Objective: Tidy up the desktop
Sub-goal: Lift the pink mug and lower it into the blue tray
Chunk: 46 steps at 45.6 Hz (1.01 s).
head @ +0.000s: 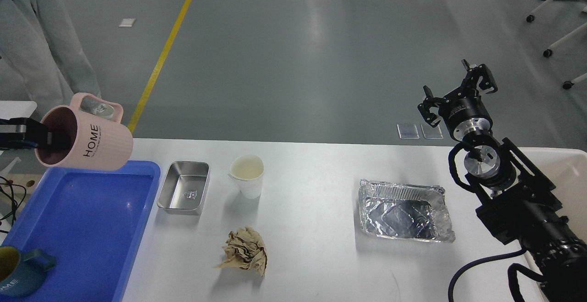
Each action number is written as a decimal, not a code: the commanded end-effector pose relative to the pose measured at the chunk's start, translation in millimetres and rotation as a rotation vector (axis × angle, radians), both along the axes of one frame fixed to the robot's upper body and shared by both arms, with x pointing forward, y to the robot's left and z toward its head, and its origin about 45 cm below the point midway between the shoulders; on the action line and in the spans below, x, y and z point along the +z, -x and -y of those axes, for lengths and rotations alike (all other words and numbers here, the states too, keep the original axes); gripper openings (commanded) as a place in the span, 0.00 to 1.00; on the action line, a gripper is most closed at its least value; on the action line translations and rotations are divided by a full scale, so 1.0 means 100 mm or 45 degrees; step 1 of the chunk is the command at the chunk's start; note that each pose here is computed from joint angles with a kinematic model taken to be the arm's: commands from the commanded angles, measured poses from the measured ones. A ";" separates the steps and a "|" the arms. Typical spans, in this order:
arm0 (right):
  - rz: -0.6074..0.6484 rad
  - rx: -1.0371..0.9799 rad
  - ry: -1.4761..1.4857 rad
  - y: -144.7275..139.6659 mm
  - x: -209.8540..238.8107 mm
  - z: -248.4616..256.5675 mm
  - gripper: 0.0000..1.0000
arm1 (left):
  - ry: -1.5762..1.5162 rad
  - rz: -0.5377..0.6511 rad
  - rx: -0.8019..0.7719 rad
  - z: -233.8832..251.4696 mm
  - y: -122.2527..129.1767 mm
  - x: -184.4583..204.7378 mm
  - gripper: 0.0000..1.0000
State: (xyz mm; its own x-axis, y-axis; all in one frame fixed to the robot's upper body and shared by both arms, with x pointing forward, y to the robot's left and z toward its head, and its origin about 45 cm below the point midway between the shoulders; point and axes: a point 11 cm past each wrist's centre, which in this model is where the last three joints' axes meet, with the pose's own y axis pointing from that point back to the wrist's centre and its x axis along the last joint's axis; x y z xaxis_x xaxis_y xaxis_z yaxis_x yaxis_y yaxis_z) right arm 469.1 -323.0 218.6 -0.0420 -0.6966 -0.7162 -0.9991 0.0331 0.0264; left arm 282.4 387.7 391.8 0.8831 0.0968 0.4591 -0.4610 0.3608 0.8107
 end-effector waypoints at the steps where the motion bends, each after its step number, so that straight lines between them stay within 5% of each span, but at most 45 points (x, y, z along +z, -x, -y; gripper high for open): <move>1: -0.002 -0.001 0.000 0.00 -0.01 0.00 1.00 | -0.026 -0.079 0.041 -0.11 0.04 -0.17 0.01; 21: -0.007 -0.004 0.006 0.00 -0.02 0.02 1.00 | -0.148 -0.340 0.192 -0.56 0.07 -0.97 0.00; 46: -0.008 -0.006 0.008 0.01 -0.02 0.03 1.00 | -0.206 -0.362 0.136 -0.50 0.08 -1.66 0.00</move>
